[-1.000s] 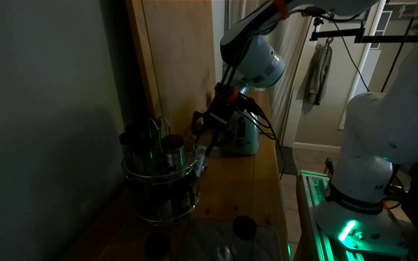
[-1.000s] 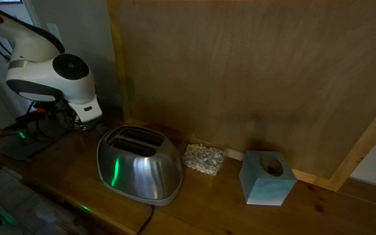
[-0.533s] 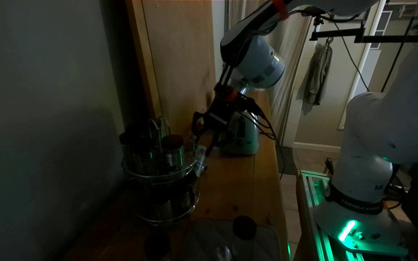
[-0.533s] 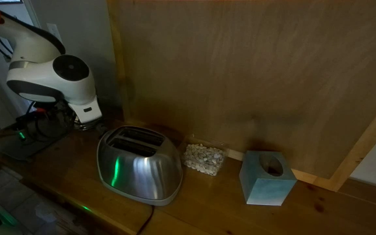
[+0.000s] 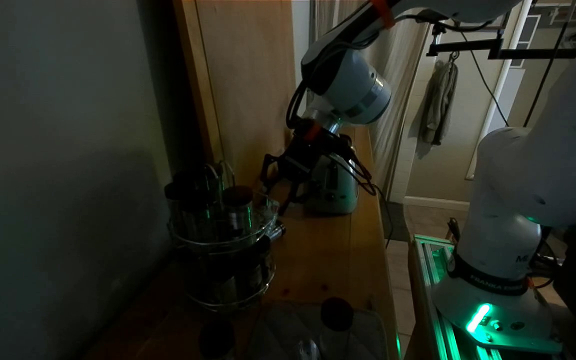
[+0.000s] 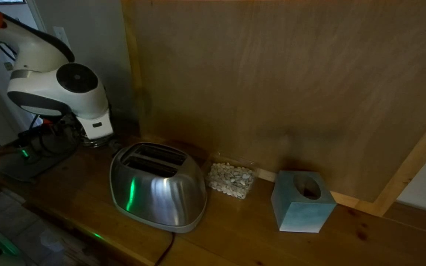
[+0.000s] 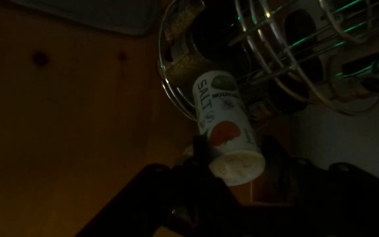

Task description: Take the bottle from the top shelf to the bottom shelf of the spice rack

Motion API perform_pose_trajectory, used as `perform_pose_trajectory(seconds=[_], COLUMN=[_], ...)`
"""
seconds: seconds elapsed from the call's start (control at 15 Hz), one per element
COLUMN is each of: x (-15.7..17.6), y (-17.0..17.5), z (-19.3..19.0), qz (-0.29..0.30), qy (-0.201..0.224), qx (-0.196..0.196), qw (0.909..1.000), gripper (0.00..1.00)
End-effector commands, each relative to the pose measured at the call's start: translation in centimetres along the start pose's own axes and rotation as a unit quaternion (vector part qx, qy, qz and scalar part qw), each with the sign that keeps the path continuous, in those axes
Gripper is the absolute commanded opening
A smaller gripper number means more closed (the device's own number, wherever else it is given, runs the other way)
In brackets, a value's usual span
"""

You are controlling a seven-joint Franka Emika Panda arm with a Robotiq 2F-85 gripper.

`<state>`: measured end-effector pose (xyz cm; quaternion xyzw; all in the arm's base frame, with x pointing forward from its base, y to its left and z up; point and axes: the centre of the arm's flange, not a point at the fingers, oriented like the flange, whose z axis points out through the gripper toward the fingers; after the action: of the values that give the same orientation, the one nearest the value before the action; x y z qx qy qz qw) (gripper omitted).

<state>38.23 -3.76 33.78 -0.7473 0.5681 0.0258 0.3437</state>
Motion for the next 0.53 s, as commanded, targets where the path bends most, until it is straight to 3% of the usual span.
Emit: perform_pose_trajectory(seconds=[0.0,0.47], x=[-0.02,-0.47], y=[-0.38,-0.67], z=[0.68,1.48], qz=[0.021,0.016], qy=[0.021,0.032], qx=[0.011,0.001], qw=[0.9995,0.9994], gripper=[0.21,0.21])
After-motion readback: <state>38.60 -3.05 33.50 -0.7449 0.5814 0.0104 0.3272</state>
